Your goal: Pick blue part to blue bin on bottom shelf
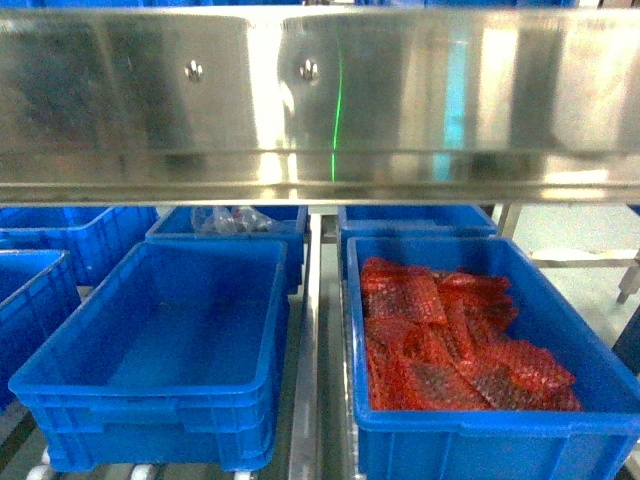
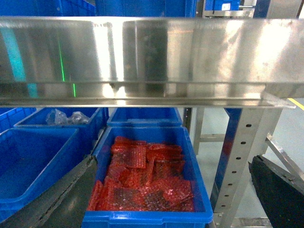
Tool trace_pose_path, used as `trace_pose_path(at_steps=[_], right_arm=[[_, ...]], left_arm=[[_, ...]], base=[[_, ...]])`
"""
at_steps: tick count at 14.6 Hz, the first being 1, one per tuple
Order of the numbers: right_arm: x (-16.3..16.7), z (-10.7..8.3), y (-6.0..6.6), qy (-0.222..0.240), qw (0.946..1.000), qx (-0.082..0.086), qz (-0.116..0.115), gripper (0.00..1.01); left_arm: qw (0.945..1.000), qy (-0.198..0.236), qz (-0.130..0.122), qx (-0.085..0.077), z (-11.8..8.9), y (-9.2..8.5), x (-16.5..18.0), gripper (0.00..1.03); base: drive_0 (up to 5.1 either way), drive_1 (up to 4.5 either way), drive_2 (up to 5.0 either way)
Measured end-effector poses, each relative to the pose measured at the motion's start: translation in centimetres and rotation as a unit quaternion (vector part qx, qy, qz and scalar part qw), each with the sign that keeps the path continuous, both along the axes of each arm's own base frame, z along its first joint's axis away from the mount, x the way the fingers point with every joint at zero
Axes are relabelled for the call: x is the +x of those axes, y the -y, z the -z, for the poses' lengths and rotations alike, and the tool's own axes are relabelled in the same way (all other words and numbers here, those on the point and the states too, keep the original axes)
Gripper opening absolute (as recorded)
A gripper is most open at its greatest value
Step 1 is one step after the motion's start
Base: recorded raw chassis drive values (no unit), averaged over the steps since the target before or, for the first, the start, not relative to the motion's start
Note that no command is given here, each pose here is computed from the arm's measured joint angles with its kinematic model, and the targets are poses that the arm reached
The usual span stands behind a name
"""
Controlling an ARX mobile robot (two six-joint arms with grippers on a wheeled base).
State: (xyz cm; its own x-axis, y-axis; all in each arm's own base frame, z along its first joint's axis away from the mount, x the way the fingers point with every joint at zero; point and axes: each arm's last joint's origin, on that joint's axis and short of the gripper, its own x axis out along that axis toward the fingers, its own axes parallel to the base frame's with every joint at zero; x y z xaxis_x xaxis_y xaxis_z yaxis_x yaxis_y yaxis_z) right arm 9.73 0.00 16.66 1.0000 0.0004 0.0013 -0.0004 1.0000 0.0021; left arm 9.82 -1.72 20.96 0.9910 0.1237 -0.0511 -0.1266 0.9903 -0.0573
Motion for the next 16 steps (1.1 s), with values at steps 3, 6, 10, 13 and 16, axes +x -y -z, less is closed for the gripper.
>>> trace_pose_path(at_steps=[3,6,10,13,16], right_arm=[[0.0,0.0,0.0,0.0,1.0,0.001,0.001,0.98],[0.0,0.01,0.0,0.0,1.0,0.001,0.001,0.98],[0.0,0.0,0.0,0.0,1.0,0.0,0.0,0.98],[0.0,0.01,0.0,0.0,1.0,0.0,0.0,0.98],[0.0,0.03,0.0,-0.001,1.0,0.0,0.0,0.98]], left_arm=[[1.0,-0.001,0.0,0.0,0.01,0.0,0.0,0.43],[1.0,-0.001,0.0,0.0,0.01,0.0,0.0,0.43],[1.0,-0.001,0.0,0.0,0.01,0.0,0.0,0.43],[1.0,-0.001,0.0,0.0,0.01,0.0,0.0,0.43],[1.0,-0.003,0.0,0.001,0.07,0.0,0.0,0.43]], base=[[0.0,0.0,0.0],[0.0,0.0,0.0],[0.0,0.0,0.0],[0.0,0.0,0.0],[0.0,0.0,0.0]])
